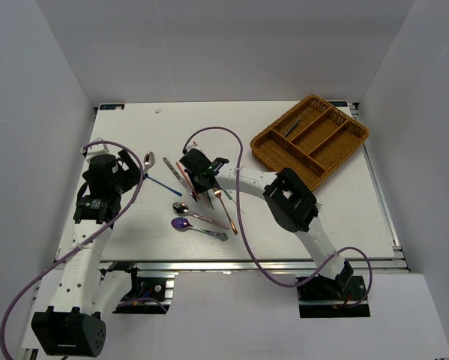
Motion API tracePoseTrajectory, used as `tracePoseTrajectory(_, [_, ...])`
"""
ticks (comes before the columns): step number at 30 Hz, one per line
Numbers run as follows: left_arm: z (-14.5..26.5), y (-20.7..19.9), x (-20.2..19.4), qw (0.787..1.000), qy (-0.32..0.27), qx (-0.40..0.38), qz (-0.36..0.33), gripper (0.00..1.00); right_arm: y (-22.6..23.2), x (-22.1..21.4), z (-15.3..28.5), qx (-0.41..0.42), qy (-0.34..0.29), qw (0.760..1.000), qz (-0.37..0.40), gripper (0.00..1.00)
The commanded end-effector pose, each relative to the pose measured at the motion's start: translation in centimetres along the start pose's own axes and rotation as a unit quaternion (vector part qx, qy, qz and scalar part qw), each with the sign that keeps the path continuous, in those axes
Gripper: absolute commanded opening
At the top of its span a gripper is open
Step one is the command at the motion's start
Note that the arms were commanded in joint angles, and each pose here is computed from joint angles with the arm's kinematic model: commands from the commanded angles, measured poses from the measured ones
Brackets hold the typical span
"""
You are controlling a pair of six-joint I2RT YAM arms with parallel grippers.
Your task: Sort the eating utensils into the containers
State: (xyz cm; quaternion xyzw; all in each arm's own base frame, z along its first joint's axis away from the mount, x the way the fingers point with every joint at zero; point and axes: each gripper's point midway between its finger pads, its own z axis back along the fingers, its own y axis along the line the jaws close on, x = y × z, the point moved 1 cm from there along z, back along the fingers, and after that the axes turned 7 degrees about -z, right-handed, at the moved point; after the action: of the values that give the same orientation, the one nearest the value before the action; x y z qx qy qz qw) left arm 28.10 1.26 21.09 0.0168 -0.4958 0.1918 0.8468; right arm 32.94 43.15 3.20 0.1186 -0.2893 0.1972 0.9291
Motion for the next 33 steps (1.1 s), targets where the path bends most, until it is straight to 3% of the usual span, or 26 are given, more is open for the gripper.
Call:
tracePoseTrajectory(1, [0.6, -0.4, 0.7, 1.000, -0.016, -0.014, 0.001, 0.98, -1.7, -3.4, -0.7, -0.040, 0.050, 0.998, 0.004, 0.20])
tracePoseTrajectory(2, [0.6, -0.4, 0.7, 1.000, -0.016, -0.014, 0.001, 0.98, -1.9, -3.8, -0.7, -0.041, 0.053, 0.998, 0.000, 0.11])
tracePoseTrajectory(5, [0.6, -0.4, 0.7, 1.000, -0.016, -0.015, 0.002, 0.98, -1.3, -2.9, -0.3, -0.030, 0.039, 0.999, -0.010, 0.04])
tracePoseTrajectory(12, [0.3, -0.4, 0.5, 1.000, -0.012, -0.013, 0.000, 0.98, 3.9, 5.3, 6.1, 0.136, -0.057, 0.988, -0.052, 0.00])
tracePoseTrajectory(15, [0.3, -0.3, 0.5, 1.000, -0.011, -0.010, 0.000, 0.98, 2.4, 10.1, 10.4, 0.164, -0.121, 0.975, -0.085, 0.00])
tracePoseTrajectory(18, [0.2, -0.3, 0.4, 1.000, -0.010, -0.009, -0.001, 0.98, -3.2, 13.5, 12.8, 0.150, -0.170, 0.964, -0.135, 0.00])
tracePoseTrajectory(21, [0.4, -0.4, 0.6, 1.000, -0.013, -0.012, 0.000, 0.98, -16.5, 16.9, 13.2, 0.061, -0.233, 0.939, -0.244, 0.00])
tracePoseTrajectory(22, [0.4, -0.4, 0.6, 1.000, -0.014, -0.013, 0.000, 0.98, -16.9, 16.3, 12.8, 0.050, -0.229, 0.940, -0.247, 0.00])
tracePoseTrajectory(25, [0.4, -0.4, 0.6, 1.000, -0.015, -0.013, 0.000, 0.98, -23.7, 17.9, 12.6, 0.014, -0.285, 0.908, -0.306, 0.00])
tracePoseTrajectory(28, [0.4, -0.4, 0.5, 1.000, -0.013, -0.014, 0.000, 0.98, -33.2, 19.3, 11.5, -0.043, -0.328, 0.856, -0.398, 0.00])
tracePoseTrajectory(33, [0.2, -0.6, 0.4, 1.000, -0.009, -0.018, -0.002, 0.98, -38.5, 21.1, 9.9, -0.074, -0.358, 0.820, -0.440, 0.00])
